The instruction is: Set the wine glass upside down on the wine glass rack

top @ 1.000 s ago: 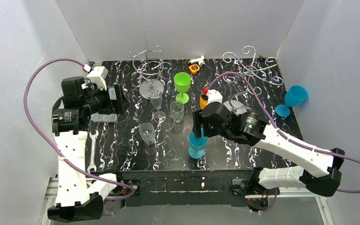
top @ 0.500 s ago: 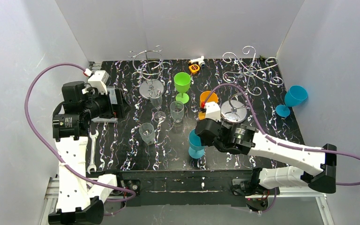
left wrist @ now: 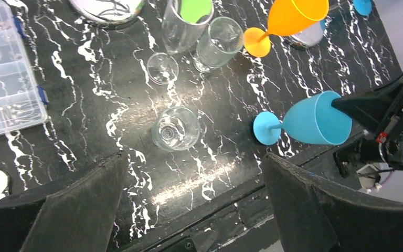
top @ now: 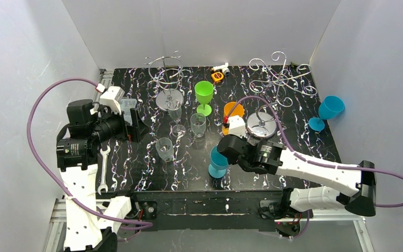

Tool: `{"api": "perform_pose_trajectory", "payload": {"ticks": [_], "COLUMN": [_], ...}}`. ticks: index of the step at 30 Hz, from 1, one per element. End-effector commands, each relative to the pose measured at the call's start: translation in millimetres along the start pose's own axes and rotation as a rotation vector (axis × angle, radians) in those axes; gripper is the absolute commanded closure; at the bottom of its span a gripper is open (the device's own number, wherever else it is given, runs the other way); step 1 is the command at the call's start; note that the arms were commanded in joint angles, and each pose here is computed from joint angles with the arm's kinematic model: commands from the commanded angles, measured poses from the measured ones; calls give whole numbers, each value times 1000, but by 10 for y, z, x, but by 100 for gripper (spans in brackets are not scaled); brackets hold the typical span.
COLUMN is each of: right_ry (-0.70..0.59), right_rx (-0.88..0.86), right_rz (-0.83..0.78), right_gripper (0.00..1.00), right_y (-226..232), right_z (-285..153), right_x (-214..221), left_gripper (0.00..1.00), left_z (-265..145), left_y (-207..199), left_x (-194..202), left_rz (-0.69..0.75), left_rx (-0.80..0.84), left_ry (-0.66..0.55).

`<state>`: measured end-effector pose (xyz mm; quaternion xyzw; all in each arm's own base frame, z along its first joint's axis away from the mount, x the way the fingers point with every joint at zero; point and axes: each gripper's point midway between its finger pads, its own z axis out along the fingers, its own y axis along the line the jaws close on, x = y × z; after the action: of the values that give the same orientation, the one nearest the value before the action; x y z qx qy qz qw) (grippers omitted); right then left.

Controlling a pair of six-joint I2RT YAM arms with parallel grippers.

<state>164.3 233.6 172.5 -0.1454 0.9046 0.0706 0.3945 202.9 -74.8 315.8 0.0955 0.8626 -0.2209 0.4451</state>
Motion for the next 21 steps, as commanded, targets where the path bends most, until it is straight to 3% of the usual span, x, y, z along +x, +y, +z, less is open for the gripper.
{"api": "perform_pose_trajectory", "payload": {"ticks": [1, 11, 21], "right_ry": [-134, -355, -522], "right_rx": [-122, -453, -526], "right_rz": [54, 129, 187], "right_gripper": [99, 99, 99], "right_y": [47, 318, 772], "right_z": [-413, -1415, -1529], "right_x": [-491, -1458, -2163], "left_gripper": [1, 1, 4], "left_z": [-80, -191, -83], "left_y": [-229, -698, -690], "left_x": [98, 4, -107], "left_rz": [1, -105, -229], "left_rx": [114, 365, 378], "left_ry": [28, 24, 16]}}
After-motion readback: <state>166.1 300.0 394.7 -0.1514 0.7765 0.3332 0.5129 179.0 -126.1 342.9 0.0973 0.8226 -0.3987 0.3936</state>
